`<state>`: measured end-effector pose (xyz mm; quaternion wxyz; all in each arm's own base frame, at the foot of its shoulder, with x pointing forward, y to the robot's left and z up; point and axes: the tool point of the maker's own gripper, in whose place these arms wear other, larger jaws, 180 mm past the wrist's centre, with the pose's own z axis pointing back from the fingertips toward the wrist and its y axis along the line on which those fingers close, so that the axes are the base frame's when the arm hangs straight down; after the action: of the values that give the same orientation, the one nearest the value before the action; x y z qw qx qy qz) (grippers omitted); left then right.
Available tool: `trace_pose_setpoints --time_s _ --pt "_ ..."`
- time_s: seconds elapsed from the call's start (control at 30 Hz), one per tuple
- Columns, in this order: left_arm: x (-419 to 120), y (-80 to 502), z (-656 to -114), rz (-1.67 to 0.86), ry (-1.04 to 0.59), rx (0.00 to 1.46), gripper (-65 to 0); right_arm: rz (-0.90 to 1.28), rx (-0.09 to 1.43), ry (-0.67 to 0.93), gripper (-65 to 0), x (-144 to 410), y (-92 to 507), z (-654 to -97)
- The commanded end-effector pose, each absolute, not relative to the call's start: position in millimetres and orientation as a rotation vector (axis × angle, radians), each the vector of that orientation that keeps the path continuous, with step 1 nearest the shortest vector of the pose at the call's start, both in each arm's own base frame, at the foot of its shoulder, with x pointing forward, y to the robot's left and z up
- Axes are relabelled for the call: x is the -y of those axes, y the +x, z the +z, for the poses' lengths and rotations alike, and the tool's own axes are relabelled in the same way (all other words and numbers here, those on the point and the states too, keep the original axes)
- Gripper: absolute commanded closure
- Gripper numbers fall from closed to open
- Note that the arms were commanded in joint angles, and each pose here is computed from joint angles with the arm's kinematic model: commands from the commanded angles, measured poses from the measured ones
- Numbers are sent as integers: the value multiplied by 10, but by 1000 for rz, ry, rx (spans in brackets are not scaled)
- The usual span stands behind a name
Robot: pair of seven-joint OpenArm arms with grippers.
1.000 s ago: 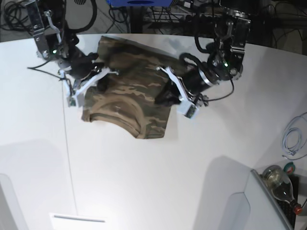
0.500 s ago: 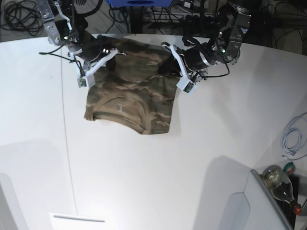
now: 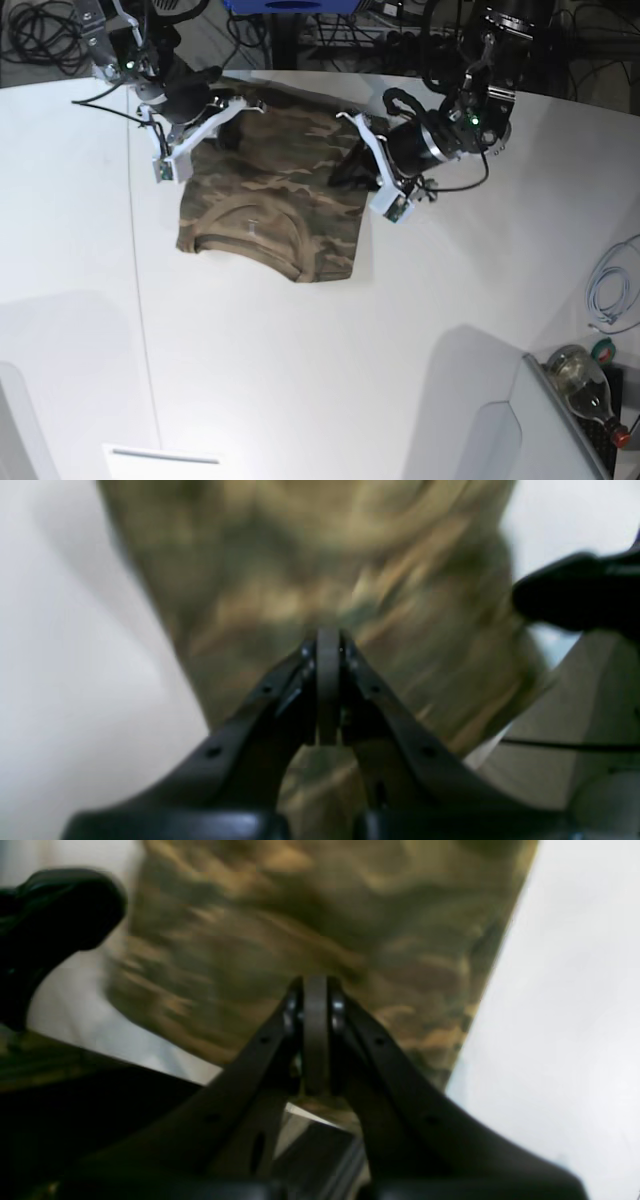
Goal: Layout the t-shirt on the table in an organized manner, then fold the t-shirt properly
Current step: 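Grasp the hem edge with both grippers and pull it to square the shirt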
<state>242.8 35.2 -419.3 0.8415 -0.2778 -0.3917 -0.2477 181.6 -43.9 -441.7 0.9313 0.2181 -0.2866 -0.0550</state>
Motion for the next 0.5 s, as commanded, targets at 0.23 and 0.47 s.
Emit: trace_pose_setpoints --time_s 0.23,0.47 --pt "-80 2528 -4337 -571 -600 799 0 -148 485 385 -3 584 1578 -4800" --pt "-49 2472 -4441 -602 -570 771 0 -156 456 376 -2 602 1463 -4846"
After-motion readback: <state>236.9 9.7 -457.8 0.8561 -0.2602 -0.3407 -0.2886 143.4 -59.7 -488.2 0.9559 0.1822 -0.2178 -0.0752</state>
